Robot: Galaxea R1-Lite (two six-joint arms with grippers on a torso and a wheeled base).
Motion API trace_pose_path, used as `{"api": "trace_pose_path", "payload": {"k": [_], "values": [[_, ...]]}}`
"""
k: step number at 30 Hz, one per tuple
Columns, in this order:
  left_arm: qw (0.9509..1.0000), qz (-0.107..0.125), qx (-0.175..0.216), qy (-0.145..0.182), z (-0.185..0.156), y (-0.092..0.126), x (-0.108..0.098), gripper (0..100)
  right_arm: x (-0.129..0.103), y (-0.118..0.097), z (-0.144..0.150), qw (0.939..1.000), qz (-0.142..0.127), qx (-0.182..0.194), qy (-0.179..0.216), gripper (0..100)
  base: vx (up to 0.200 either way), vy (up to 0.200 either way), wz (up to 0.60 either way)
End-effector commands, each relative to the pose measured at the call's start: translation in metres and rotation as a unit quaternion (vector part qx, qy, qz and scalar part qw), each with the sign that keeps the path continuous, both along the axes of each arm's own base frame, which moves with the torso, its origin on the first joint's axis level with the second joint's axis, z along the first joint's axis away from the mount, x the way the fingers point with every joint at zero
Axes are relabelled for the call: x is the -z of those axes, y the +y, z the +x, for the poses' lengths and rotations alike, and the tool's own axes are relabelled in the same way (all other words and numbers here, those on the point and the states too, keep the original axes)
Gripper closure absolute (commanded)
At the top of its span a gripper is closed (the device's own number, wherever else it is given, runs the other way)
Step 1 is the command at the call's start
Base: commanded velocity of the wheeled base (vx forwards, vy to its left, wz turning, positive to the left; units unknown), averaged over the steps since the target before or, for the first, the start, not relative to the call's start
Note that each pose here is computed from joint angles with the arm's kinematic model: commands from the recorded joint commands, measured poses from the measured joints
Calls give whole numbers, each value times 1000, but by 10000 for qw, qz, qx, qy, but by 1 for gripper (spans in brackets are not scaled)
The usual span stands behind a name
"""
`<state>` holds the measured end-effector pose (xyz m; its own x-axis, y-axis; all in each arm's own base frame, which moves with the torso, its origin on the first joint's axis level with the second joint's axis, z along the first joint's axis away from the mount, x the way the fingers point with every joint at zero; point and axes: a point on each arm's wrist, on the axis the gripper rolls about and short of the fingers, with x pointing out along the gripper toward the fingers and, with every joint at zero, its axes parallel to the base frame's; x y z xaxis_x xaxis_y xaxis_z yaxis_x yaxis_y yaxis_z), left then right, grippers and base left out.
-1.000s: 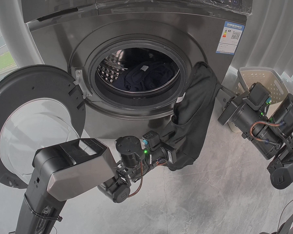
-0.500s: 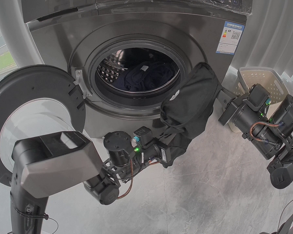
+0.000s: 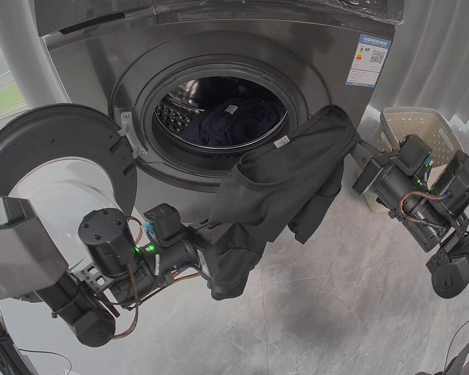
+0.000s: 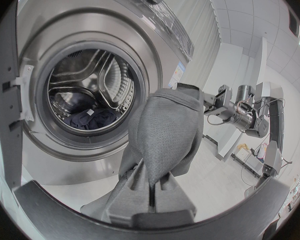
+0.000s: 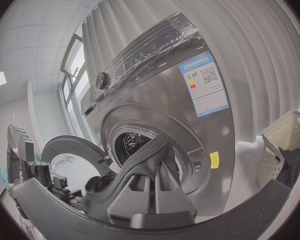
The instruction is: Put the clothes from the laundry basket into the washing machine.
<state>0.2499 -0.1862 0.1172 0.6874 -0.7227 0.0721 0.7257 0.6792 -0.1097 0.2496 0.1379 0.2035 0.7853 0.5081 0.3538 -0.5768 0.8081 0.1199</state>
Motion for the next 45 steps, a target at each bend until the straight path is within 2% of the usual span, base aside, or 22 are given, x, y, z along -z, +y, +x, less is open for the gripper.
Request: {"api": "trace_pose_path", "payload": {"k": [1,3,6,11,12,22,30,38,45], "values": [[9998,-118,-53,-150,-13,15,-17,100,1,0,2,10000,2,14,14,100,0,0,0],[9999,-95,-38,-119,-13,14,-15,100,1,1,1,10000,0,-1,12,100,0,0,0],[9999,96,37,107,-7,6,4,100,1,5,-2,10000,2,-94,14,100,0,0,0],[9996,135,161,176,2,-1,13,100,-1,5,-3,9999,17,-101,-13,100,0,0,0],[9996,132,191,169,5,-4,14,0,-1,5,-2,9999,15,-108,-15,100,0,0,0],[9997,55,208,98,44,-33,38,0,-1,7,-4,9999,21,-140,-20,100,0,0,0],[9994,125,291,167,54,-45,56,0,-1,5,-2,9999,12,-116,-16,100,0,0,0],[9995,54,315,78,65,-56,62,0,-1,5,-2,9999,9,-108,-9,100,0,0,0],[9989,90,445,139,62,-68,71,0,-1,5,-2,9999,9,-108,-9,100,0,0,0]]}}
